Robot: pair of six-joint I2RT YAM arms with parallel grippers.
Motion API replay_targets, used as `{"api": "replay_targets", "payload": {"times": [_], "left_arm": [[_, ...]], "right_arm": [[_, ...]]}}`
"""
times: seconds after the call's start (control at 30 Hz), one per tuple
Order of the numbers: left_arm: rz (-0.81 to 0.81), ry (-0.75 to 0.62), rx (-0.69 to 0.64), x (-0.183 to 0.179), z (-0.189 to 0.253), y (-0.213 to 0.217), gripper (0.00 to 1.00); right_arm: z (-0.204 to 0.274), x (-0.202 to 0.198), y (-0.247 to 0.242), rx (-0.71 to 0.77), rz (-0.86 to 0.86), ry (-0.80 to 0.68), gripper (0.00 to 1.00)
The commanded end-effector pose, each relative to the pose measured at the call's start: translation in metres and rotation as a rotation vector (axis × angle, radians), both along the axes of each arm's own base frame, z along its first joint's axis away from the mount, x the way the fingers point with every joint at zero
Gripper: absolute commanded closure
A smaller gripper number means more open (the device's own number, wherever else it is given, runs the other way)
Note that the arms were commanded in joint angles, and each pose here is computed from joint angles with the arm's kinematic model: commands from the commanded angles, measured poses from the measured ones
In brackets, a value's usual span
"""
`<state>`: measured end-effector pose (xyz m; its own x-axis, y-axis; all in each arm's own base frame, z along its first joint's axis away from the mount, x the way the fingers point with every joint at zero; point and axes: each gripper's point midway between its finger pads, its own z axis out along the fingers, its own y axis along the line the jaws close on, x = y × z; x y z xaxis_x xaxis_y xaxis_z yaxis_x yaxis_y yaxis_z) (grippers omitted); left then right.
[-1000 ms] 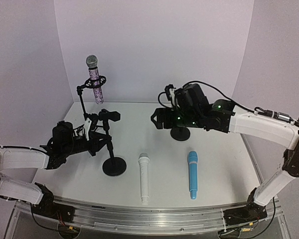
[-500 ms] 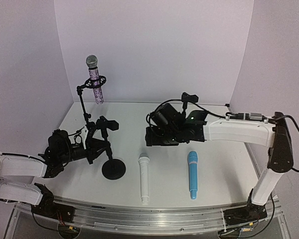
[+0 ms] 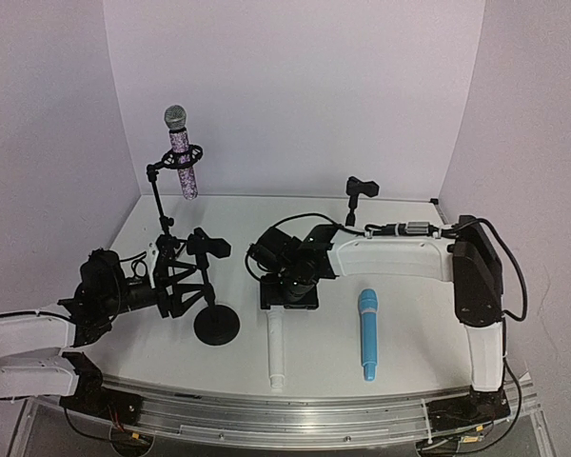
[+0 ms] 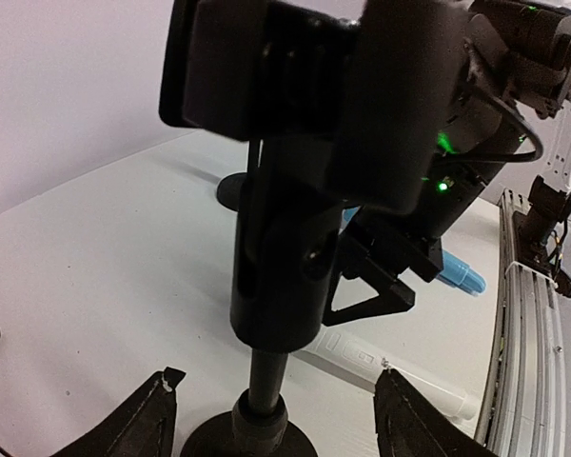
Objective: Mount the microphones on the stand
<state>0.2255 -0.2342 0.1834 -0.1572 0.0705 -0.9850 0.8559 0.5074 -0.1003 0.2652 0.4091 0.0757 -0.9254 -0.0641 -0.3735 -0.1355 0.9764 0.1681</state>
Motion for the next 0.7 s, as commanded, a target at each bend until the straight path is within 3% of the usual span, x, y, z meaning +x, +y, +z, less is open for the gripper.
{"api": "replay_targets", "payload": {"times": [0.0,0.4,0.53,0.67], "left_arm": [[0.033,0.016,0.036,-0.003,0.006,0.009,0.26],[0.160,-0.024,0.069,0.004,0.039,0.030,0.20],[0.108,-0.014,0.073,-0.006,0.046,0.026,0.15],[0.040,0.008,0.119,-0.020,0.043,0.024,0.07]], "right_arm": [[-0.015,-0.012,0.014,-0.004,0.020,0.105,0.28],[-0.058,-0.021,0.021,-0.095,0.037,0.223,0.39],[-0.068,-0.020,0.021,-0.110,0.039,0.232,0.54],[-0.066,-0.014,0.017,-0.119,0.035,0.214,0.86]]}}
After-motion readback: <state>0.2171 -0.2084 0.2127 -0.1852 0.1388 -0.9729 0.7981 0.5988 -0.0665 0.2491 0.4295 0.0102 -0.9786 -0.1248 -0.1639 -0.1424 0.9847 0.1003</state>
